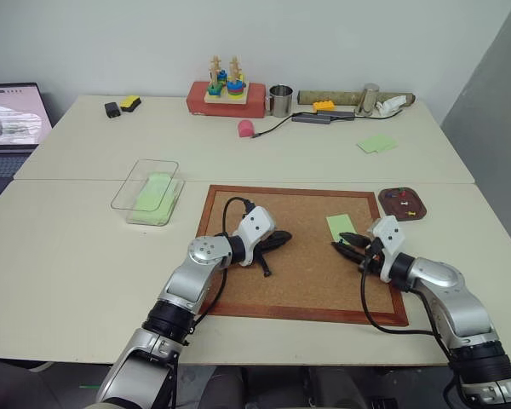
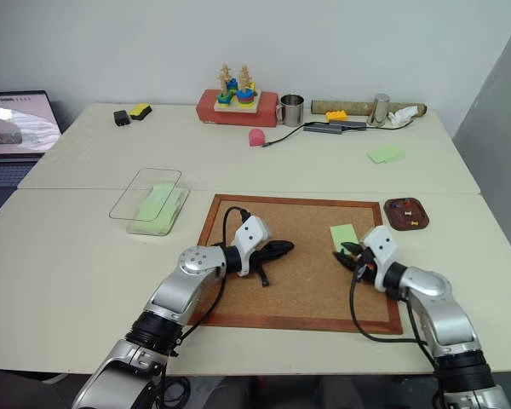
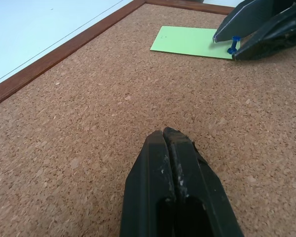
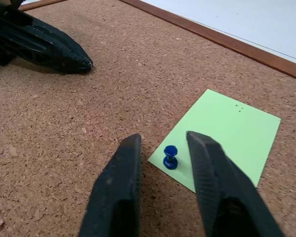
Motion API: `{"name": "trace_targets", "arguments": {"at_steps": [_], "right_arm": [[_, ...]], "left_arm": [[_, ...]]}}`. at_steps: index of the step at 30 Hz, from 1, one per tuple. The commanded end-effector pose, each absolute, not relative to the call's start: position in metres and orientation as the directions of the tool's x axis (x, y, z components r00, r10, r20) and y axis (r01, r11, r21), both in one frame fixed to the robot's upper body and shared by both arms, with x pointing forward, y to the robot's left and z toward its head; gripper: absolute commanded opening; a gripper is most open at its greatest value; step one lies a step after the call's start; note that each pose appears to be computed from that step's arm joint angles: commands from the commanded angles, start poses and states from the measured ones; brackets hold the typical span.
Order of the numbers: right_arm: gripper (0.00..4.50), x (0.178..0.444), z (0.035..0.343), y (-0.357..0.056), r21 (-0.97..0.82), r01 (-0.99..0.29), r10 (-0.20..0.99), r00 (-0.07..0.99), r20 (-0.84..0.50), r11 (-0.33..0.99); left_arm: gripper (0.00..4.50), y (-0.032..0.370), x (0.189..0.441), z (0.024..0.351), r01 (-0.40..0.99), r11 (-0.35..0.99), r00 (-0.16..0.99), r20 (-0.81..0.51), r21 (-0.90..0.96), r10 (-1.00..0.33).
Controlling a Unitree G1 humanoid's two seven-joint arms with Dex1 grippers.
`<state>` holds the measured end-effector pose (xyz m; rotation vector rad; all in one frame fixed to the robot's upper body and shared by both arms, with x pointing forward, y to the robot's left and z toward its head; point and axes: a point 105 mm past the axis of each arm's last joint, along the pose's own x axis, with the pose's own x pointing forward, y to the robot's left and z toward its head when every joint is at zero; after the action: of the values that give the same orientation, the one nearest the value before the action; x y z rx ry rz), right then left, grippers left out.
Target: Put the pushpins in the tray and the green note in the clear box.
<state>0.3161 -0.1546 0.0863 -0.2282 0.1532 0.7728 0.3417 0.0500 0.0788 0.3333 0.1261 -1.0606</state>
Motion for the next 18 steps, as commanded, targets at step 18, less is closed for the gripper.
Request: {"name": "trace_targets", "arguments": {"at_steps": [18], "right_arm": [[0.03,0.311,0.149,-0.135,-0.262,-0.740,0.753,0.654,-0.067,0.619]], "left_arm": [[0.00,0.046,0.333,0.062,0.887,0.430,0.462,-0.303,0.169,-0.834]]}}
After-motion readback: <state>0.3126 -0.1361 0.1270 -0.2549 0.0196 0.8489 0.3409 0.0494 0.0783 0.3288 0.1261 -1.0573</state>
